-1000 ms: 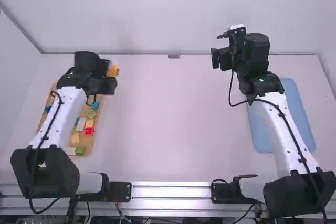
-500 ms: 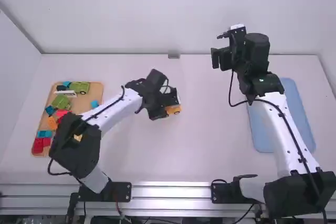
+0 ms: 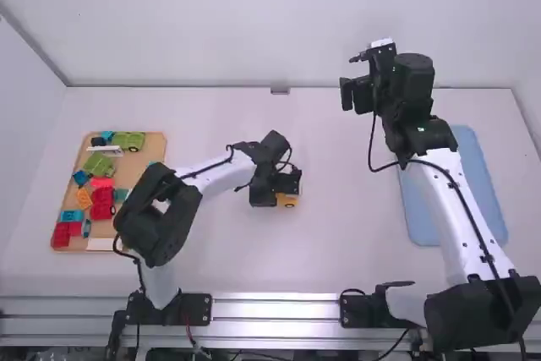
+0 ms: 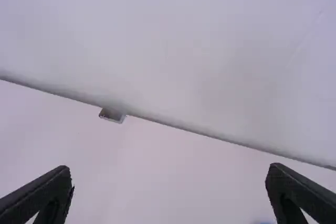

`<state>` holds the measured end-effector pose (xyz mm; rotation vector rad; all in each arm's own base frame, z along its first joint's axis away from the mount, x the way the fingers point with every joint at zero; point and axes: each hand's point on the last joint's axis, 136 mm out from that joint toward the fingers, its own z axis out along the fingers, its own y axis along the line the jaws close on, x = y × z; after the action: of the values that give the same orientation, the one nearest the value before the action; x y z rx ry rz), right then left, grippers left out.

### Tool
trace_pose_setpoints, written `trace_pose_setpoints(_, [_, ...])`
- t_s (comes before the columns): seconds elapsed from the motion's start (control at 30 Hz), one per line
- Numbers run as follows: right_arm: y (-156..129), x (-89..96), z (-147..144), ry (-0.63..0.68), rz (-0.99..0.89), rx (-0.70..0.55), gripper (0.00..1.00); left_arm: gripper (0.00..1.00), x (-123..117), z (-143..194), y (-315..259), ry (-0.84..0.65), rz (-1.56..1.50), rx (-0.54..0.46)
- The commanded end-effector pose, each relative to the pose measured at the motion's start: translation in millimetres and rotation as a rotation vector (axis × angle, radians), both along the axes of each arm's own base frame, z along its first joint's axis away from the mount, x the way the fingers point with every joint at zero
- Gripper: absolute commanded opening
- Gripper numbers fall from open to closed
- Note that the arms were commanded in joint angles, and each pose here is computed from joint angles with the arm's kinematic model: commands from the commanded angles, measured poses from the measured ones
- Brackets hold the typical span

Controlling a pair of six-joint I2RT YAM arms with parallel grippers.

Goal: Assemble lego blocks to make yellow taxi

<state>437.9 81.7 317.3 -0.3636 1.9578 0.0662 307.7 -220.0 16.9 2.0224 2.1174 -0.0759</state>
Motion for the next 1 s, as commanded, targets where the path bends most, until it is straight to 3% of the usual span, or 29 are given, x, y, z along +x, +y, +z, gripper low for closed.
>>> trace_pose_setpoints(0.0, [1,3.4,15,-0.031,-0.001,0.007,0.98,0.23,-12,-6,0,0.044,-0.020,-0.017])
trace_pose_setpoints(0.1, [0,3.5,16,-0.032,-0.002,0.007,0.98,0.27,-7,-10,3,0.014,-0.007,-0.002])
trace_pose_setpoints(0.17, [1,3.4,15,-0.031,-0.001,0.007,0.98,0.38,-4,-12,4,-0.003,0.004,0.001])
trace_pose_setpoints(0.43, [1,2.4,13,-0.021,0.000,0.005,0.98,0.63,-4,-17,4,-0.014,0.004,-0.006])
trace_pose_setpoints(0.5, [1,2.3,13,-0.020,-0.001,0.005,0.98,0.97,-3,-16,3,-0.017,0.004,-0.008])
trace_pose_setpoints(0.77, [1,2.0,12,-0.017,0.000,0.005,0.98,0.99,13,-2,7,-0.062,0.026,0.020])
trace_pose_setpoints(0.97, [0,2.2,12,-0.018,-0.001,0.005,0.98,0.99,28,46,14,-0.062,0.174,-0.040])
